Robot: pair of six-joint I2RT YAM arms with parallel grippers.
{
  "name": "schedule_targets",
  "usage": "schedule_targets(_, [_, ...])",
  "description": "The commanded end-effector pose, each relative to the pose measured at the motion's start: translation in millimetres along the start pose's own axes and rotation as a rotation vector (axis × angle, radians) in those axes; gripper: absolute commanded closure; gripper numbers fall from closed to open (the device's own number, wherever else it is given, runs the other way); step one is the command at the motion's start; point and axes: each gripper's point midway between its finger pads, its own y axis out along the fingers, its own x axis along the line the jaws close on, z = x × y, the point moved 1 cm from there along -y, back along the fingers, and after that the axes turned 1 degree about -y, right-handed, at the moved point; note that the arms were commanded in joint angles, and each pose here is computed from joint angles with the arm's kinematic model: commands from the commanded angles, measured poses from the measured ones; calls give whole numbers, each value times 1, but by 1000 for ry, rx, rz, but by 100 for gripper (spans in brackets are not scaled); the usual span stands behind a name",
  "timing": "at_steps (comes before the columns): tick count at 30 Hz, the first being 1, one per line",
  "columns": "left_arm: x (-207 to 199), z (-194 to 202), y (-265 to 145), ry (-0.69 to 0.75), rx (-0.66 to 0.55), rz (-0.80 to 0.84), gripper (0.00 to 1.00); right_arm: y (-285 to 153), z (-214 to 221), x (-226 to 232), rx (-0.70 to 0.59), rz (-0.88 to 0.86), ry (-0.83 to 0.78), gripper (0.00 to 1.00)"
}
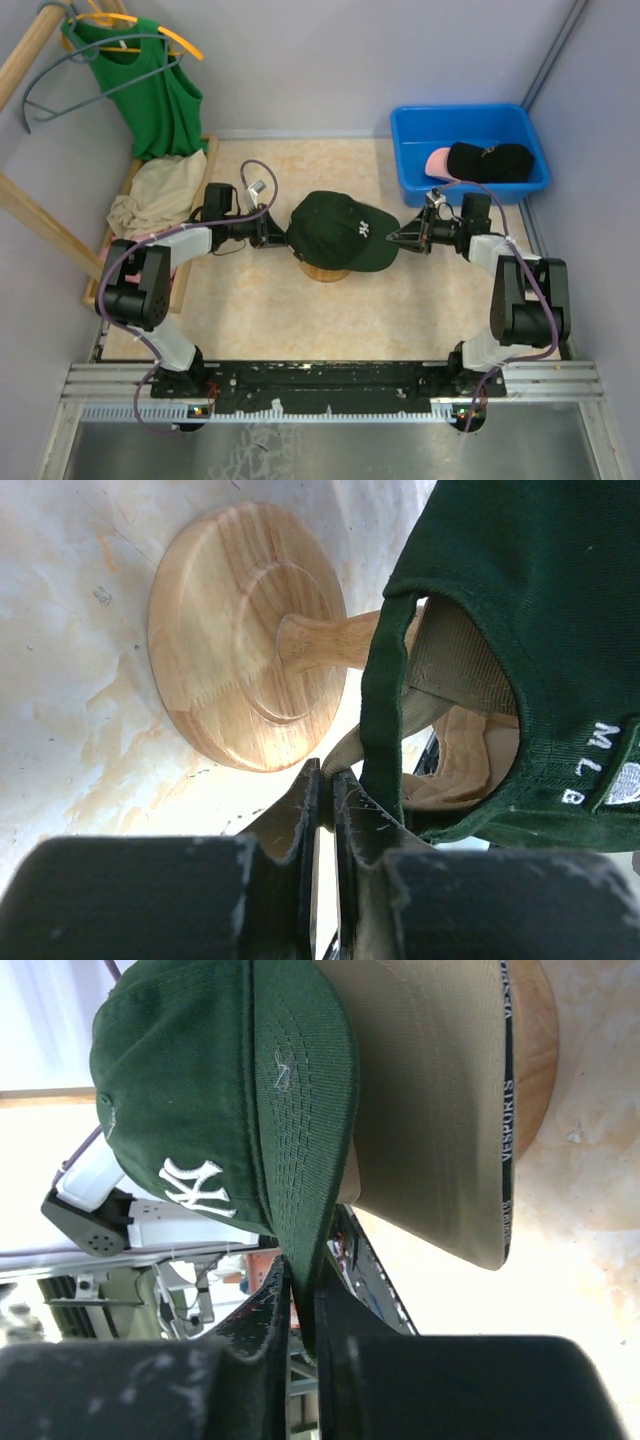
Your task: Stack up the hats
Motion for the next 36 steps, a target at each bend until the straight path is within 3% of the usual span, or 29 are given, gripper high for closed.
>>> schedule_targets(1, [36,22,0,-54,36,-102,90,-6,-21,-39,-111,164,38,86])
schedule_targets(3, [36,22,0,-55,36,-100,90,-5,-22,-41,-115,168,37,85])
schedule_targets(6, [36,22,0,-55,35,-99,90,-5,-25,-44,-121,173,41,74])
schedule_targets(14, [35,21,0,-56,36,-98,90,-4,-37,-46,-151,193,22,67])
schedule_targets(21, [34,20,-1,-51,28,-102,90,-10,-48,-28,-183,219,-50,54])
schedule_targets(25, [29,14,-4,-48,8,-98,89,-16,-57,-15,-212,262,-101,51])
schedule_targets(28, [27,9,-8,-60,-11,-98,83,-20,-64,-4,-233,286,-137,49])
schedule_targets(31, [22,4,-13,-60,-34,-92,69,-23,-69,5,-242,302,-158,48])
schedule_targets(36, [22,-3,-24,-68,-83,-108,60,-30,-76,12,-263,355,-197,47])
